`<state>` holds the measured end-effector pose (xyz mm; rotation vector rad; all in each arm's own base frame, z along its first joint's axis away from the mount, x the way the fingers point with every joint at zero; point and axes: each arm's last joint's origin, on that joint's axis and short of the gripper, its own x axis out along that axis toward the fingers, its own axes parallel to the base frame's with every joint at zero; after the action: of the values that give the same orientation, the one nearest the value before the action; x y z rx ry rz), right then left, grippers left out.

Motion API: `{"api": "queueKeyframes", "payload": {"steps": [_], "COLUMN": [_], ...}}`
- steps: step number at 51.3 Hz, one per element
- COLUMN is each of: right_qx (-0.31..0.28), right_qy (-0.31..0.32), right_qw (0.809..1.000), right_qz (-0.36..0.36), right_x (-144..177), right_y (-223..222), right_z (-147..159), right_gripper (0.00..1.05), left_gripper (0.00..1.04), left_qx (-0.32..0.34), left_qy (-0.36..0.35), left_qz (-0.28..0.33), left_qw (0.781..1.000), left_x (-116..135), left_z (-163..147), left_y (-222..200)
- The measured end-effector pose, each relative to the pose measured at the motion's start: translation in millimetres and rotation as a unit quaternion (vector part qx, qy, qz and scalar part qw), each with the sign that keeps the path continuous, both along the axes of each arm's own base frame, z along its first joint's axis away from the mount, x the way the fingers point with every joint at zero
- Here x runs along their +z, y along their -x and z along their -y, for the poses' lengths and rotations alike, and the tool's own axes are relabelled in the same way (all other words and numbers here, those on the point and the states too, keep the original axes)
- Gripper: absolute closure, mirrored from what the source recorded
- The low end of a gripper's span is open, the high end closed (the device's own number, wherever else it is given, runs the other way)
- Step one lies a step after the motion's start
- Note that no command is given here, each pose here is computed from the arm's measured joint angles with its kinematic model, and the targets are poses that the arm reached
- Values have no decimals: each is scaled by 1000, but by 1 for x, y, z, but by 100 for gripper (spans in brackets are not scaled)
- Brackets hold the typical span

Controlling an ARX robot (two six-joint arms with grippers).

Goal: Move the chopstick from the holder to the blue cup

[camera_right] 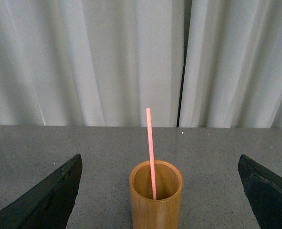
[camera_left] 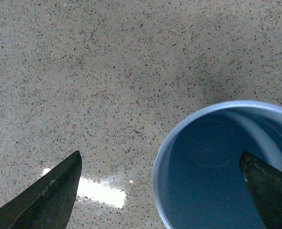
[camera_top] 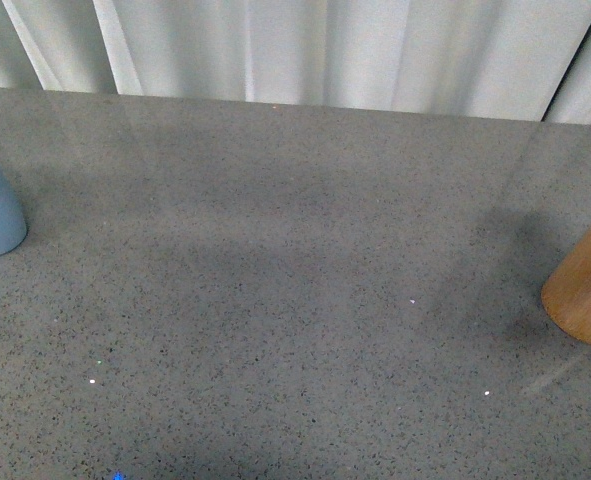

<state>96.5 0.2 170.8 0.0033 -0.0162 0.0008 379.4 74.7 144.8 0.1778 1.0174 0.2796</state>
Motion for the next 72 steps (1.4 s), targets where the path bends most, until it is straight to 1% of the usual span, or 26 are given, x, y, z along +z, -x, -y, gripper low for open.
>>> {"api": "queueKeyframes", "payload": {"steps": [9,12,15,17,20,22,28,35,39,44,47,50,51,55,59,62,65,66,69,72], "right_qx": [0,0,0,0,0,0,0,0,0,0,0,0,0,0,0,0,0,0,0,0], "right_qy": [0,0,0,0,0,0,0,0,0,0,0,0,0,0,0,0,0,0,0,0], "right_qw": [1000,1000,1000,1000,1000,1000,1000,1000,1000,1000,1000,1000,1000,1000,1000,1000,1000,1000,1000,1000], "right_qz": [0,0,0,0,0,0,0,0,0,0,0,0,0,0,0,0,0,0,0,0], "right_x": [0,0,0,0,0,0,0,0,0,0,0,0,0,0,0,0,0,0,0,0], "right_y": [0,0,0,0,0,0,0,0,0,0,0,0,0,0,0,0,0,0,0,0], "right_z": [0,0,0,0,0,0,0,0,0,0,0,0,0,0,0,0,0,0,0,0], "right_gripper": [10,10,10,10,10,10,10,10,10,10,10,10,10,10,10,10,10,10,10,10], "left_gripper": [7,17,24,32,41,48,62,91,101,101,101,101,101,101,101,101,101,101,101,101], "left_qx": [-7,-21,-30,-40,-47,-57,-72,-103,-119,-147,-175,-208,-224,-263,-290,-312,-333,-345,-363,-372], "left_qy": [-4,-4,-5,-4,-4,-1,8,24,29,35,43,49,51,54,58,62,67,72,78,82], "left_qz": [-4,-10,-15,-23,-29,-35,-45,-60,-66,-69,-61,-42,-32,-4,12,16,14,10,0,-6], "left_qw": [1000,1000,999,999,998,998,996,993,990,986,982,976,973,963,955,948,940,936,928,925], "left_x": [-4,-5,-6,-6,-7,-7,-7,-7,-5,3,20,44,56,85,99,103,102,99,90,83], "left_z": [1,3,5,8,10,13,18,34,41,56,72,93,103,134,159,180,200,211,231,243], "left_y": [-3,-3,-3,-3,-3,-3,-4,-4,-4,-3,-3,0,1,5,10,16,23,27,36,41]}}
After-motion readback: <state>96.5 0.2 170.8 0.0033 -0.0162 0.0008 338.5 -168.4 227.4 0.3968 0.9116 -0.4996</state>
